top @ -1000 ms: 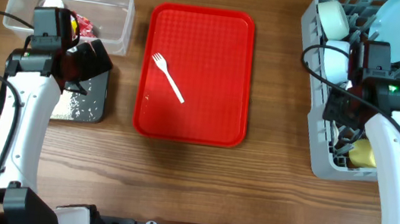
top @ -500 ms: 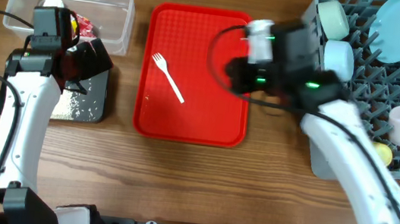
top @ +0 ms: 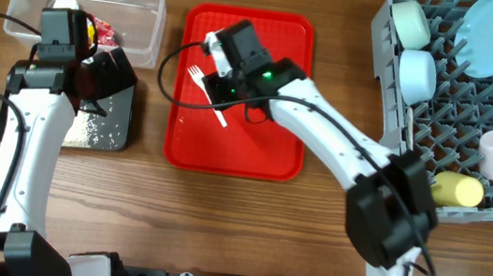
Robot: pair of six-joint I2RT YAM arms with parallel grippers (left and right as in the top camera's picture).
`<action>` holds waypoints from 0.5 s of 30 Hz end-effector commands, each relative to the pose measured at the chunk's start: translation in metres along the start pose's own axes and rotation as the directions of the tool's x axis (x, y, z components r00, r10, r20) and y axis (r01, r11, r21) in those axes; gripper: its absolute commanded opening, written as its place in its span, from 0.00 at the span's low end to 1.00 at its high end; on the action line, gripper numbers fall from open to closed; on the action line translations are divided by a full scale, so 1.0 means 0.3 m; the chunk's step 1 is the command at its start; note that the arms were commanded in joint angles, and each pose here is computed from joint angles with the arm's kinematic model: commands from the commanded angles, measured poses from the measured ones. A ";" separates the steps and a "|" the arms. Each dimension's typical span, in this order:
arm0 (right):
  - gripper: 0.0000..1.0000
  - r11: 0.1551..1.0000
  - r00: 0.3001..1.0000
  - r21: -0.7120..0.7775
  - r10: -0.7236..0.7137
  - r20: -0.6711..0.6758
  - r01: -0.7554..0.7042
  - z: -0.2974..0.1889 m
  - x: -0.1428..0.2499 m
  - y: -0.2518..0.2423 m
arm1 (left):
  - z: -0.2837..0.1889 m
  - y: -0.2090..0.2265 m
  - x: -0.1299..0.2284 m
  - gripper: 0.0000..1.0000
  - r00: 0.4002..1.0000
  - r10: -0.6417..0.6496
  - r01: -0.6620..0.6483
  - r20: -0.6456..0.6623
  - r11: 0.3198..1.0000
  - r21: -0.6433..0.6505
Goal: Sort waste into correct bins and load items into the dishwasher rack
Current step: 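Move the right gripper back over the white fork on the red tray, then lower the right gripper and grasp the white fork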
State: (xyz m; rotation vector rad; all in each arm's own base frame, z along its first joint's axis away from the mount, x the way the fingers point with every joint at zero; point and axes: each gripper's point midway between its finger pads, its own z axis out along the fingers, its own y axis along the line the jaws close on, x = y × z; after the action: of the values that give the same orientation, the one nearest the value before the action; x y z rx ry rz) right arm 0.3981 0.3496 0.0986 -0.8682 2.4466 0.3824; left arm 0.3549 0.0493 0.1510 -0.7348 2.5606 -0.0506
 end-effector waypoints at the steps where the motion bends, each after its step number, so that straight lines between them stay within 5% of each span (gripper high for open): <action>1: 0.54 0.989 0.993 0.085 -0.114 -0.037 0.117 0.113 0.032 -0.038 | 0.001 0.013 -0.006 1.00 1.000 -0.016 0.016 0.002 1.000 -0.020; 15: 0.54 0.988 0.976 0.031 -0.142 -0.164 0.149 0.265 0.182 -0.032 | 0.001 0.016 0.001 1.00 1.000 -0.015 0.015 -0.007 1.000 -0.024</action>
State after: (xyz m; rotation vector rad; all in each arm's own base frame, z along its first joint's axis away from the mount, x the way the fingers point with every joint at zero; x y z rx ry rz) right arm 0.4046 0.3498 0.0217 -1.0287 2.4688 0.2287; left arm 0.3509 0.0493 0.1490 -0.7402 2.5775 -0.0428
